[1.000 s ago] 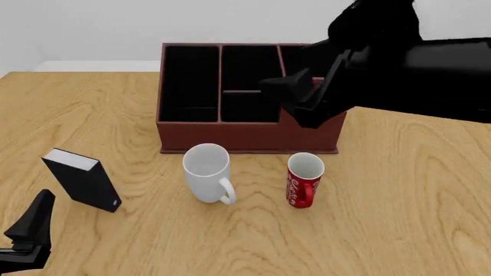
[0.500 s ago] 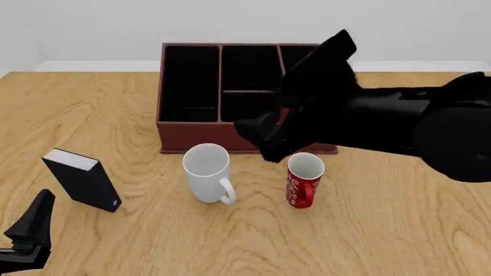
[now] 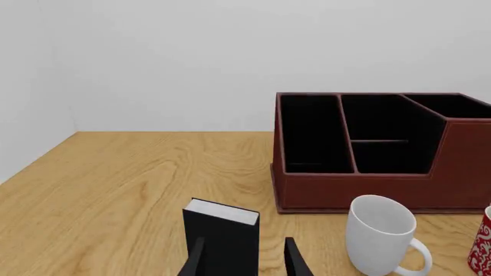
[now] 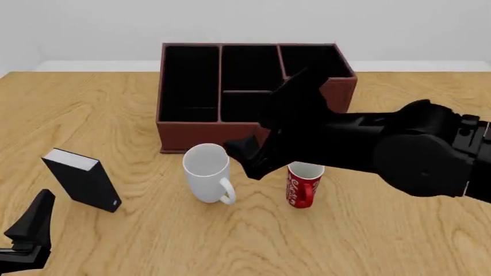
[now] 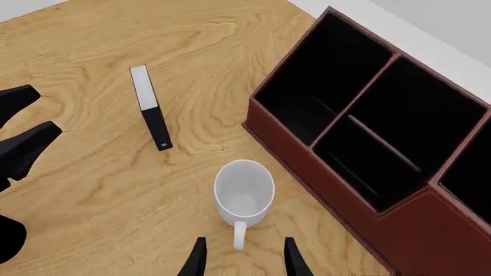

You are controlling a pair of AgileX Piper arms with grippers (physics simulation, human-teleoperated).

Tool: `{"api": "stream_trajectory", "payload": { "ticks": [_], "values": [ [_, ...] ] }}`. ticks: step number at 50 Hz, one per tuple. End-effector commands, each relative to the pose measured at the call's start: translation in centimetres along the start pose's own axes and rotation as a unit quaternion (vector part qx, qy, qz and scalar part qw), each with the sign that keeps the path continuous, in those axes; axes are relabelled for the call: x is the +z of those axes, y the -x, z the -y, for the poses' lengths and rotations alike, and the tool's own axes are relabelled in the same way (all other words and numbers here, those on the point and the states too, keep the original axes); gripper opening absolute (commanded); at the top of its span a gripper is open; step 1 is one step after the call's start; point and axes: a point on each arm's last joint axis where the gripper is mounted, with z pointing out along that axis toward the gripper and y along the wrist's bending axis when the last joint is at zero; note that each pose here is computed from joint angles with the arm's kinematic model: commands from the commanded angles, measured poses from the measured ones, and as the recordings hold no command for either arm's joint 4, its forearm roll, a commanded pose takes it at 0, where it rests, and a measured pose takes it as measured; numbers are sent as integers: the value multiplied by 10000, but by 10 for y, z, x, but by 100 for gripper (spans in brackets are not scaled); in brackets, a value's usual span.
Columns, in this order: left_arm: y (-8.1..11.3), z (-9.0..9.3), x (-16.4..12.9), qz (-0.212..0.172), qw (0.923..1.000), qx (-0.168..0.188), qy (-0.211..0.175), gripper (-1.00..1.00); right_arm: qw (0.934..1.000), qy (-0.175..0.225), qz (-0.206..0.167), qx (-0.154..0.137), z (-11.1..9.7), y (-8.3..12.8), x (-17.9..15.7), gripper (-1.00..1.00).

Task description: Pick up the white mug and place it to the right of the caddy.

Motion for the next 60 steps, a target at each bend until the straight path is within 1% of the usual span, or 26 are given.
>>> {"api": "stream_trajectory", "payload": {
  "ticks": [1,14,23,38,60],
  "values": [
    [0,0,0,0,10000,0,0,100,9999,-41,-100,119,3,-7,13,100],
    [0,0,0,0,10000,0,0,100,9993,7,-276,254,-1,-23,34,100],
    [0,0,0,0,10000,0,0,100,9988,60,-372,305,-5,-31,45,100],
    [0,0,0,0,10000,0,0,100,9981,36,-465,402,-5,-43,57,100],
    [0,0,0,0,10000,0,0,100,9975,-4,-567,422,-2,-52,70,100]
  ]
}}
